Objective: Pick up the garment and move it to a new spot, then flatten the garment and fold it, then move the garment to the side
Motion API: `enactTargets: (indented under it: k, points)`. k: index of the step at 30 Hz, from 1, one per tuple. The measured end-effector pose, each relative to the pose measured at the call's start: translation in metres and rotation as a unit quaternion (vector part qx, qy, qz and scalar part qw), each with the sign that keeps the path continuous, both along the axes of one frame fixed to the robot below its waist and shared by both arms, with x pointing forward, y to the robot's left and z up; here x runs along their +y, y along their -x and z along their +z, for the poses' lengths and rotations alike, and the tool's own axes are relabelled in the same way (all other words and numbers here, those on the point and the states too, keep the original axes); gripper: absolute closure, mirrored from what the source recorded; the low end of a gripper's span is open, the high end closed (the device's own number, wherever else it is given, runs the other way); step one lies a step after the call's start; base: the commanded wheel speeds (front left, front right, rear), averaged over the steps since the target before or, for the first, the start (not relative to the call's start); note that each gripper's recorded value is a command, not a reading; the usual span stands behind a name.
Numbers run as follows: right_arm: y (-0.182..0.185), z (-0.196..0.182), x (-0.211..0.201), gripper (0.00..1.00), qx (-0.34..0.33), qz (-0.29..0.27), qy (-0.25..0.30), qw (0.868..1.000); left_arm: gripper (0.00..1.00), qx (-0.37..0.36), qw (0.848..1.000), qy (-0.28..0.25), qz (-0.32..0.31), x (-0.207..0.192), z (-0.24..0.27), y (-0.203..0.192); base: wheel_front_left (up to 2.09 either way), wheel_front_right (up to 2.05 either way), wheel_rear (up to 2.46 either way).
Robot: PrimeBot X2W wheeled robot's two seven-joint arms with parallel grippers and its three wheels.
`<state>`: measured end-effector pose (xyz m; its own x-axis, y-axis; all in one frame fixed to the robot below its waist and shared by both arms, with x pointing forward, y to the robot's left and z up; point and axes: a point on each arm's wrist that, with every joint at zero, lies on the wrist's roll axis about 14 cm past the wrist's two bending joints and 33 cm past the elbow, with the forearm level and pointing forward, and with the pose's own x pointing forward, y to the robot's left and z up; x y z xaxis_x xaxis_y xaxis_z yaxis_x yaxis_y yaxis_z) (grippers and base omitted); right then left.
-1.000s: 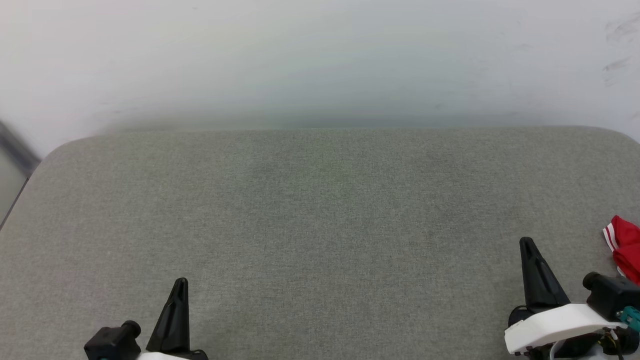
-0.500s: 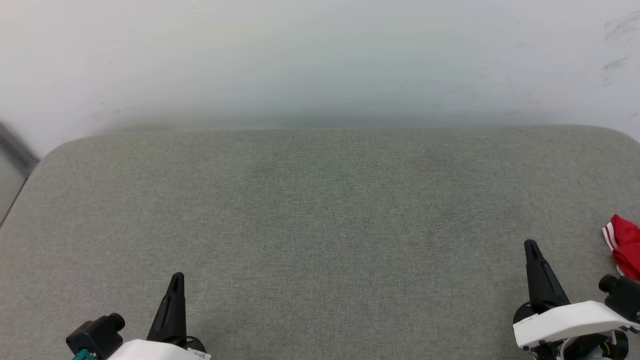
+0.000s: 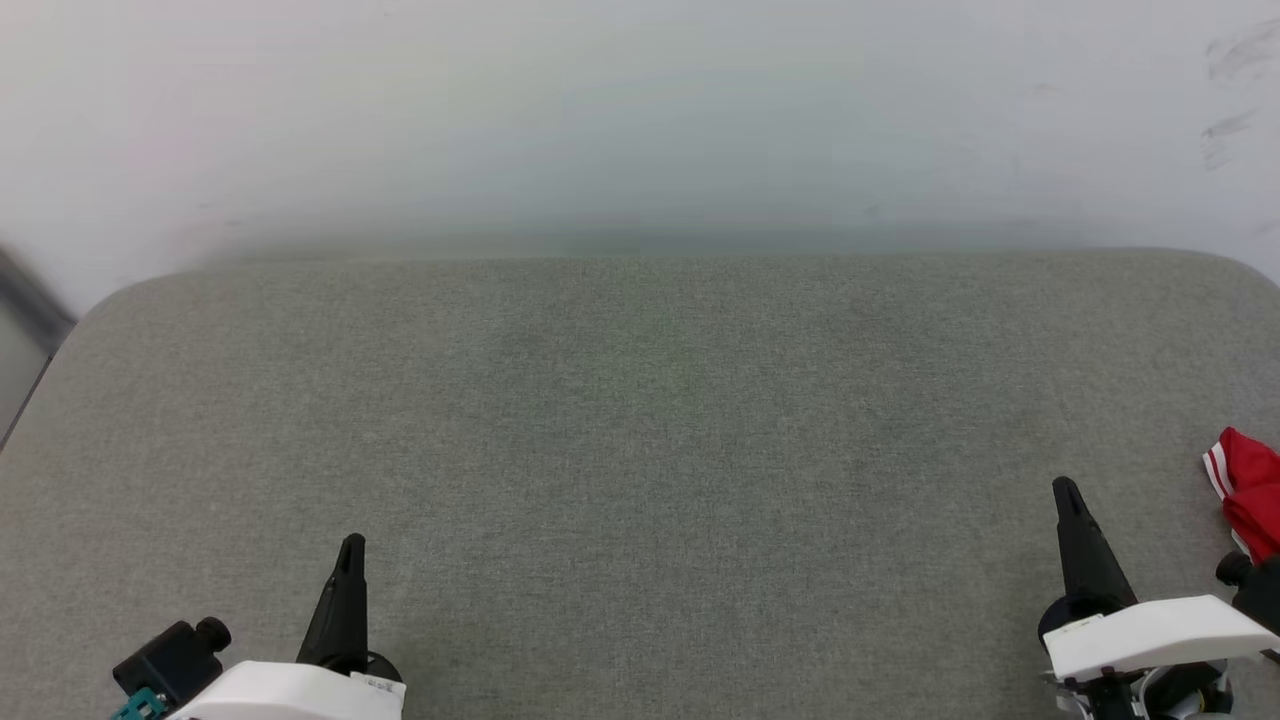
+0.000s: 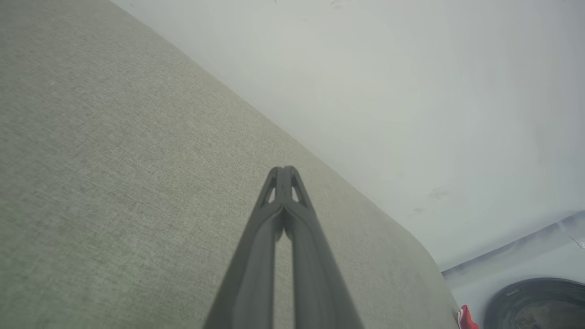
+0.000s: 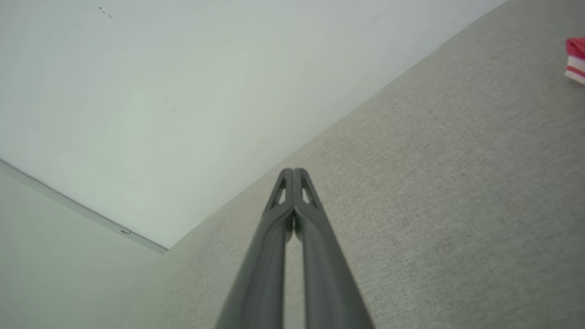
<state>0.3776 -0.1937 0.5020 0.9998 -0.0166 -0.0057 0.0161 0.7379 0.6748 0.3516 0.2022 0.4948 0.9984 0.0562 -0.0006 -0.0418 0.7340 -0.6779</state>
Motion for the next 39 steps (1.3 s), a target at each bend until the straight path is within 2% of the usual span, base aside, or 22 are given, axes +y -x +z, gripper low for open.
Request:
enactTargets:
  k: [16, 39]
  points:
    - [-0.003, 0.0, -0.002, 1.0, 0.005, -0.002, -0.1, 0.995, 1.0, 0.003, 0.995, 0.099, 0.001, 0.002, 0.0, -0.008, 0.0, 0.0, 0.0]
    - [-0.005, -0.002, -0.004, 1.0, 0.009, -0.003, -0.218, 0.976, 1.0, 0.006, 0.976, 0.217, -0.003, 0.002, 0.0, -0.018, 0.0, 0.0, 0.0]
